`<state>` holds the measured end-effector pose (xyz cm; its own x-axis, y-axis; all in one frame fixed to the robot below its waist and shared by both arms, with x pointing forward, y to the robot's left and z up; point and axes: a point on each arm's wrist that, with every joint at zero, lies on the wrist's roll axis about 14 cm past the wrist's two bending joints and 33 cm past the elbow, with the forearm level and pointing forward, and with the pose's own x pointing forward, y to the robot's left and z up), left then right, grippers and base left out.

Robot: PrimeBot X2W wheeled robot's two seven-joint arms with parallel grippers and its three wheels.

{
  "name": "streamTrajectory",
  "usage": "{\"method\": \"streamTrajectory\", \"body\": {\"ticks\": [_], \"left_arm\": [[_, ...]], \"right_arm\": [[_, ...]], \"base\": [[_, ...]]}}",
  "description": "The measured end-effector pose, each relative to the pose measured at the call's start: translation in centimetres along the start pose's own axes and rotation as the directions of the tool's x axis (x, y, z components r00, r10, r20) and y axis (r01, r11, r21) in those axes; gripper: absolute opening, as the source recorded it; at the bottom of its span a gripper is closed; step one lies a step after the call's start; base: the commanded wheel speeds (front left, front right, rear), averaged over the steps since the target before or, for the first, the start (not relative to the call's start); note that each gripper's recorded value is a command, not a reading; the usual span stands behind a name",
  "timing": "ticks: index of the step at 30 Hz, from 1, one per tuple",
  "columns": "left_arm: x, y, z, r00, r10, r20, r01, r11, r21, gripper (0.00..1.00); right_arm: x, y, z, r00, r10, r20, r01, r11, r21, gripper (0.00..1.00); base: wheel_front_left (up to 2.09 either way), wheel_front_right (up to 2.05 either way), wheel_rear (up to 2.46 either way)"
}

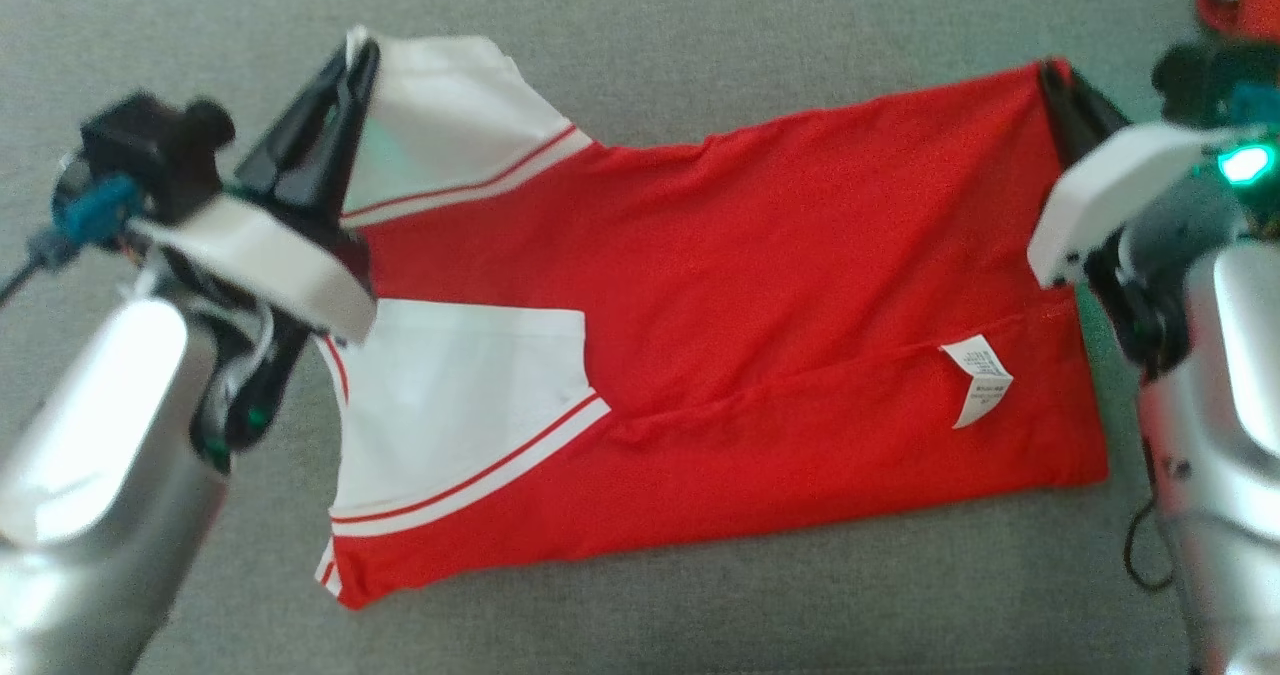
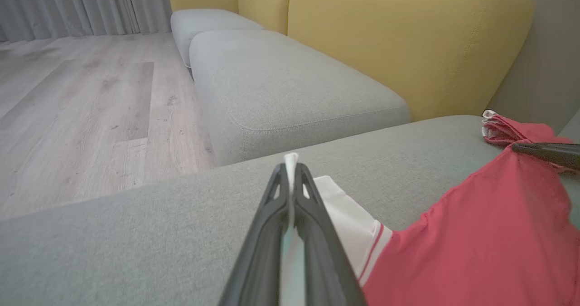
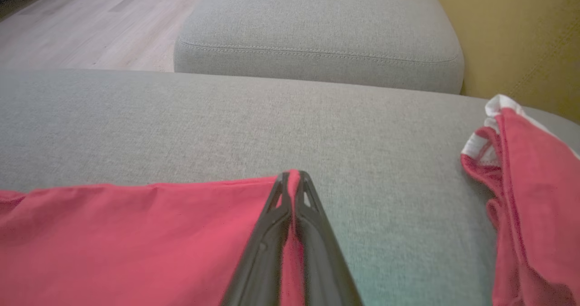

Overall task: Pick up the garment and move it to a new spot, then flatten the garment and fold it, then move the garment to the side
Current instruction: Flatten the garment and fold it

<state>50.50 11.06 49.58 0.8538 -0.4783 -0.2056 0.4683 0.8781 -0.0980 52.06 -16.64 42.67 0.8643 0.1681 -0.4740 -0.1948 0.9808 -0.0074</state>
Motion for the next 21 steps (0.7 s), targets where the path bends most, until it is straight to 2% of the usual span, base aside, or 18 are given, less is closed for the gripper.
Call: {"method": "streamTrajectory", "body": {"ticks": [6,13,21], "left_arm": [[-4.2,-1.5,-0.8,1.0,0.018,0.004,-0.017,0.998,-0.052,0.0],[-9.1,-2.6,-3.0,0.996,0.089,-0.006,-0.089,0.984,-0.152,0.0],[-11.5,-3.9,-5.2,0.99,0.144,-0.016,-0.143,0.956,-0.256,0.0]], "right_arm": [[-2.2,0.0,-2.7,1.0,-0.011,-0.021,0.011,0.999,0.04,0.0],[-4.4,0.4,-2.6,1.0,-0.014,0.028,0.012,0.997,0.074,0.0],[-6.8,1.1,-4.5,0.999,-0.023,0.022,0.02,0.993,0.114,0.0]], "base": [[0.0,0.0,0.0],[0.0,0.0,0.0],[0.0,0.0,0.0]]}}
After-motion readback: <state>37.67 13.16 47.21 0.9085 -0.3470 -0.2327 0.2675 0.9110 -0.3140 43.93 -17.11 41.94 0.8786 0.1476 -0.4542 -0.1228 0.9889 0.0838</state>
